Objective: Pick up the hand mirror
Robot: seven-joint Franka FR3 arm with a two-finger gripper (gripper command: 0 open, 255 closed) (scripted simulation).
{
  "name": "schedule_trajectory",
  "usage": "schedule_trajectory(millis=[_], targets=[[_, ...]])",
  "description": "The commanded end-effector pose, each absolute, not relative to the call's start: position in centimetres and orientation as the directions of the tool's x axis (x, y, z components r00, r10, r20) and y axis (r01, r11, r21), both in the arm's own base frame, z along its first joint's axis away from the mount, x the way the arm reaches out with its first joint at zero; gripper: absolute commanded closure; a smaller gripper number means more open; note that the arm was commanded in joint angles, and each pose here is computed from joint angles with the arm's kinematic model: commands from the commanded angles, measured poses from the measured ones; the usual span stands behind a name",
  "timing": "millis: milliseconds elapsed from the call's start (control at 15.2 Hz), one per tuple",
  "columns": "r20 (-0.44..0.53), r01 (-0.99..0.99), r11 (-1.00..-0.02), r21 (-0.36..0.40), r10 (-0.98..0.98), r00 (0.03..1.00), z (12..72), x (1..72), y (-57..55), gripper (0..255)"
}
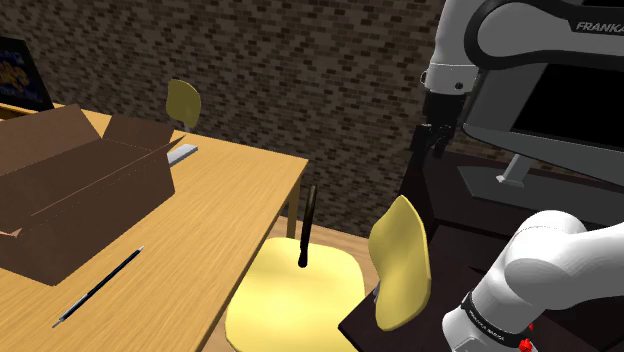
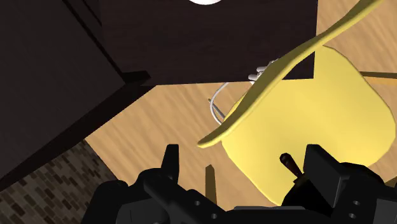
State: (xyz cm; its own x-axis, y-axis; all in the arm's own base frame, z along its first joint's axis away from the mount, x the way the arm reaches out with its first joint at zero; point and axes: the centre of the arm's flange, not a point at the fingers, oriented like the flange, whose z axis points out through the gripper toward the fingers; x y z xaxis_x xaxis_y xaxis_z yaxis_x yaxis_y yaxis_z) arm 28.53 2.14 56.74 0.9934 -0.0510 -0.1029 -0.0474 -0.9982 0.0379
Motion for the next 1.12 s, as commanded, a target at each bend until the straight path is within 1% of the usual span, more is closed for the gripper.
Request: schedule_trajectory(millis=[0, 264, 528, 1056], targets=[[-0.103, -0.047, -0.998, 0.038, -0.051, 0.993, 56.7, 28.5, 2.1, 0], [-0.087, -0.193, -0.981, 0.027, -0.195, 0.977, 54.5, 30.4, 6.1, 0], [-0.073, -0.334, -0.942, 0.015, -0.334, 0.940, 52.4, 32.8, 9.8, 0], [-0.051, -0.592, -0.806, -0.016, -0.590, 0.806, 48.3, 39.2, 15.9, 0]])
